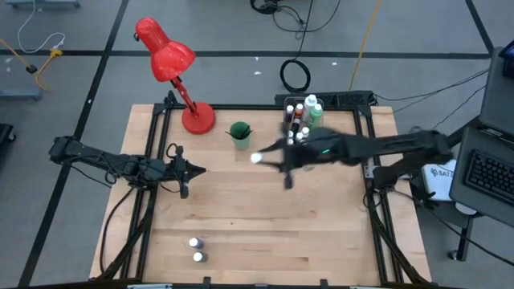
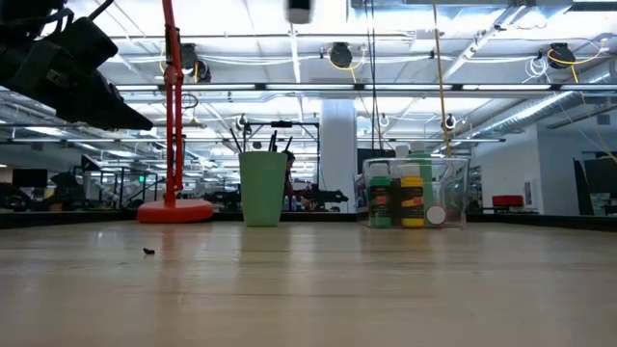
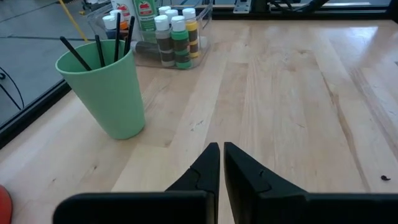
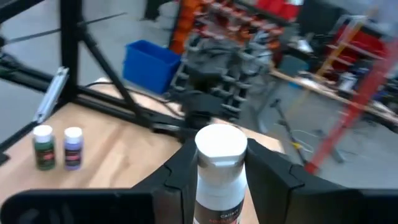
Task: Pick & Place Paint Supplies
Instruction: Put the white paint bottle into the transparent bin
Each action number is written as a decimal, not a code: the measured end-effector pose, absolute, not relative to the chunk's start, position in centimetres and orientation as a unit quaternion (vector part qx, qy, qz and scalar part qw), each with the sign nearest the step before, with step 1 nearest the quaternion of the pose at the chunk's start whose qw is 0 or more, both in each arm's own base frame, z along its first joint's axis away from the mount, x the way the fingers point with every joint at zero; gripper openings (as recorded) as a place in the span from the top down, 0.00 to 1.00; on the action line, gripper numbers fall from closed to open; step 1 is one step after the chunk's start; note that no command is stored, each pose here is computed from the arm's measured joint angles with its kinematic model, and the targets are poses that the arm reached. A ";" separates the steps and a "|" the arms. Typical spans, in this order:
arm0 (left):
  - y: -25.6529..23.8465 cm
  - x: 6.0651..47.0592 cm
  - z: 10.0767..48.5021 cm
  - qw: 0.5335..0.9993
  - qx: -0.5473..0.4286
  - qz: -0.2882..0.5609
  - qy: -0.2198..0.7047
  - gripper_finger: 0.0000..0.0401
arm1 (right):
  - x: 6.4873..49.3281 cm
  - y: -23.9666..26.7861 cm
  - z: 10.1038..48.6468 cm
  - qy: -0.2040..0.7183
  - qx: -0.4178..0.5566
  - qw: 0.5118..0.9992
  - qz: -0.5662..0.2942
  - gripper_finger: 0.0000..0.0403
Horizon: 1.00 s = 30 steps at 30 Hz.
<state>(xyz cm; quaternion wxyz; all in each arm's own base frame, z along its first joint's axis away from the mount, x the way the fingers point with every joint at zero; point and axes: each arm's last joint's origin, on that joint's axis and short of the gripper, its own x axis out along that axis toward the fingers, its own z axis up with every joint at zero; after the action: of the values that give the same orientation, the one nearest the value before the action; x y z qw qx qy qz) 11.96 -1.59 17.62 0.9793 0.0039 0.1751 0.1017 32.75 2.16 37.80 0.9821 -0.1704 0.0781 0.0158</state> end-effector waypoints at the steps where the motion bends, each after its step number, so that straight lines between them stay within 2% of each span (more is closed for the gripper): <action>1: -1.6 12.0 17.6 0.979 0.004 0.102 0.175 0.94 | 31.3 1.5 37.9 0.074 -0.167 0.983 0.005 0.75; 4: -1.6 12.0 17.6 0.979 0.004 0.102 0.175 0.94 | 27.2 -0.8 36.8 0.073 -0.148 0.985 -0.041 0.75; 9: -1.6 12.0 17.6 0.979 0.004 0.102 0.175 0.94 | 21.7 -4.5 30.8 0.068 -0.125 0.975 -0.169 0.75; 15: -1.6 12.0 17.7 0.980 0.005 0.103 0.171 0.94 | 16.7 -7.4 26.0 0.000 -0.105 0.953 -0.285 0.75; 19: -1.6 12.0 17.8 0.981 0.004 0.102 0.167 0.94 | 15.0 -8.7 23.6 0.011 -0.059 0.942 -0.329 0.74; 22: -1.6 12.0 17.8 0.981 0.004 0.102 0.167 0.94 | 14.6 -9.0 22.0 0.023 -0.028 0.946 -0.321 0.74; 30: -1.6 12.0 17.8 0.980 0.004 0.102 0.168 0.94 | 13.8 -9.2 19.2 0.059 -0.022 0.924 -0.376 0.74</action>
<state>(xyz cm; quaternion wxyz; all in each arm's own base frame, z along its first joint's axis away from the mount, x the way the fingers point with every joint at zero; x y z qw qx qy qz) 12.01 -1.60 17.76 0.9805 0.0042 0.1679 0.1023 13.77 -9.18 19.17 0.9243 -0.0221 0.0594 -0.3764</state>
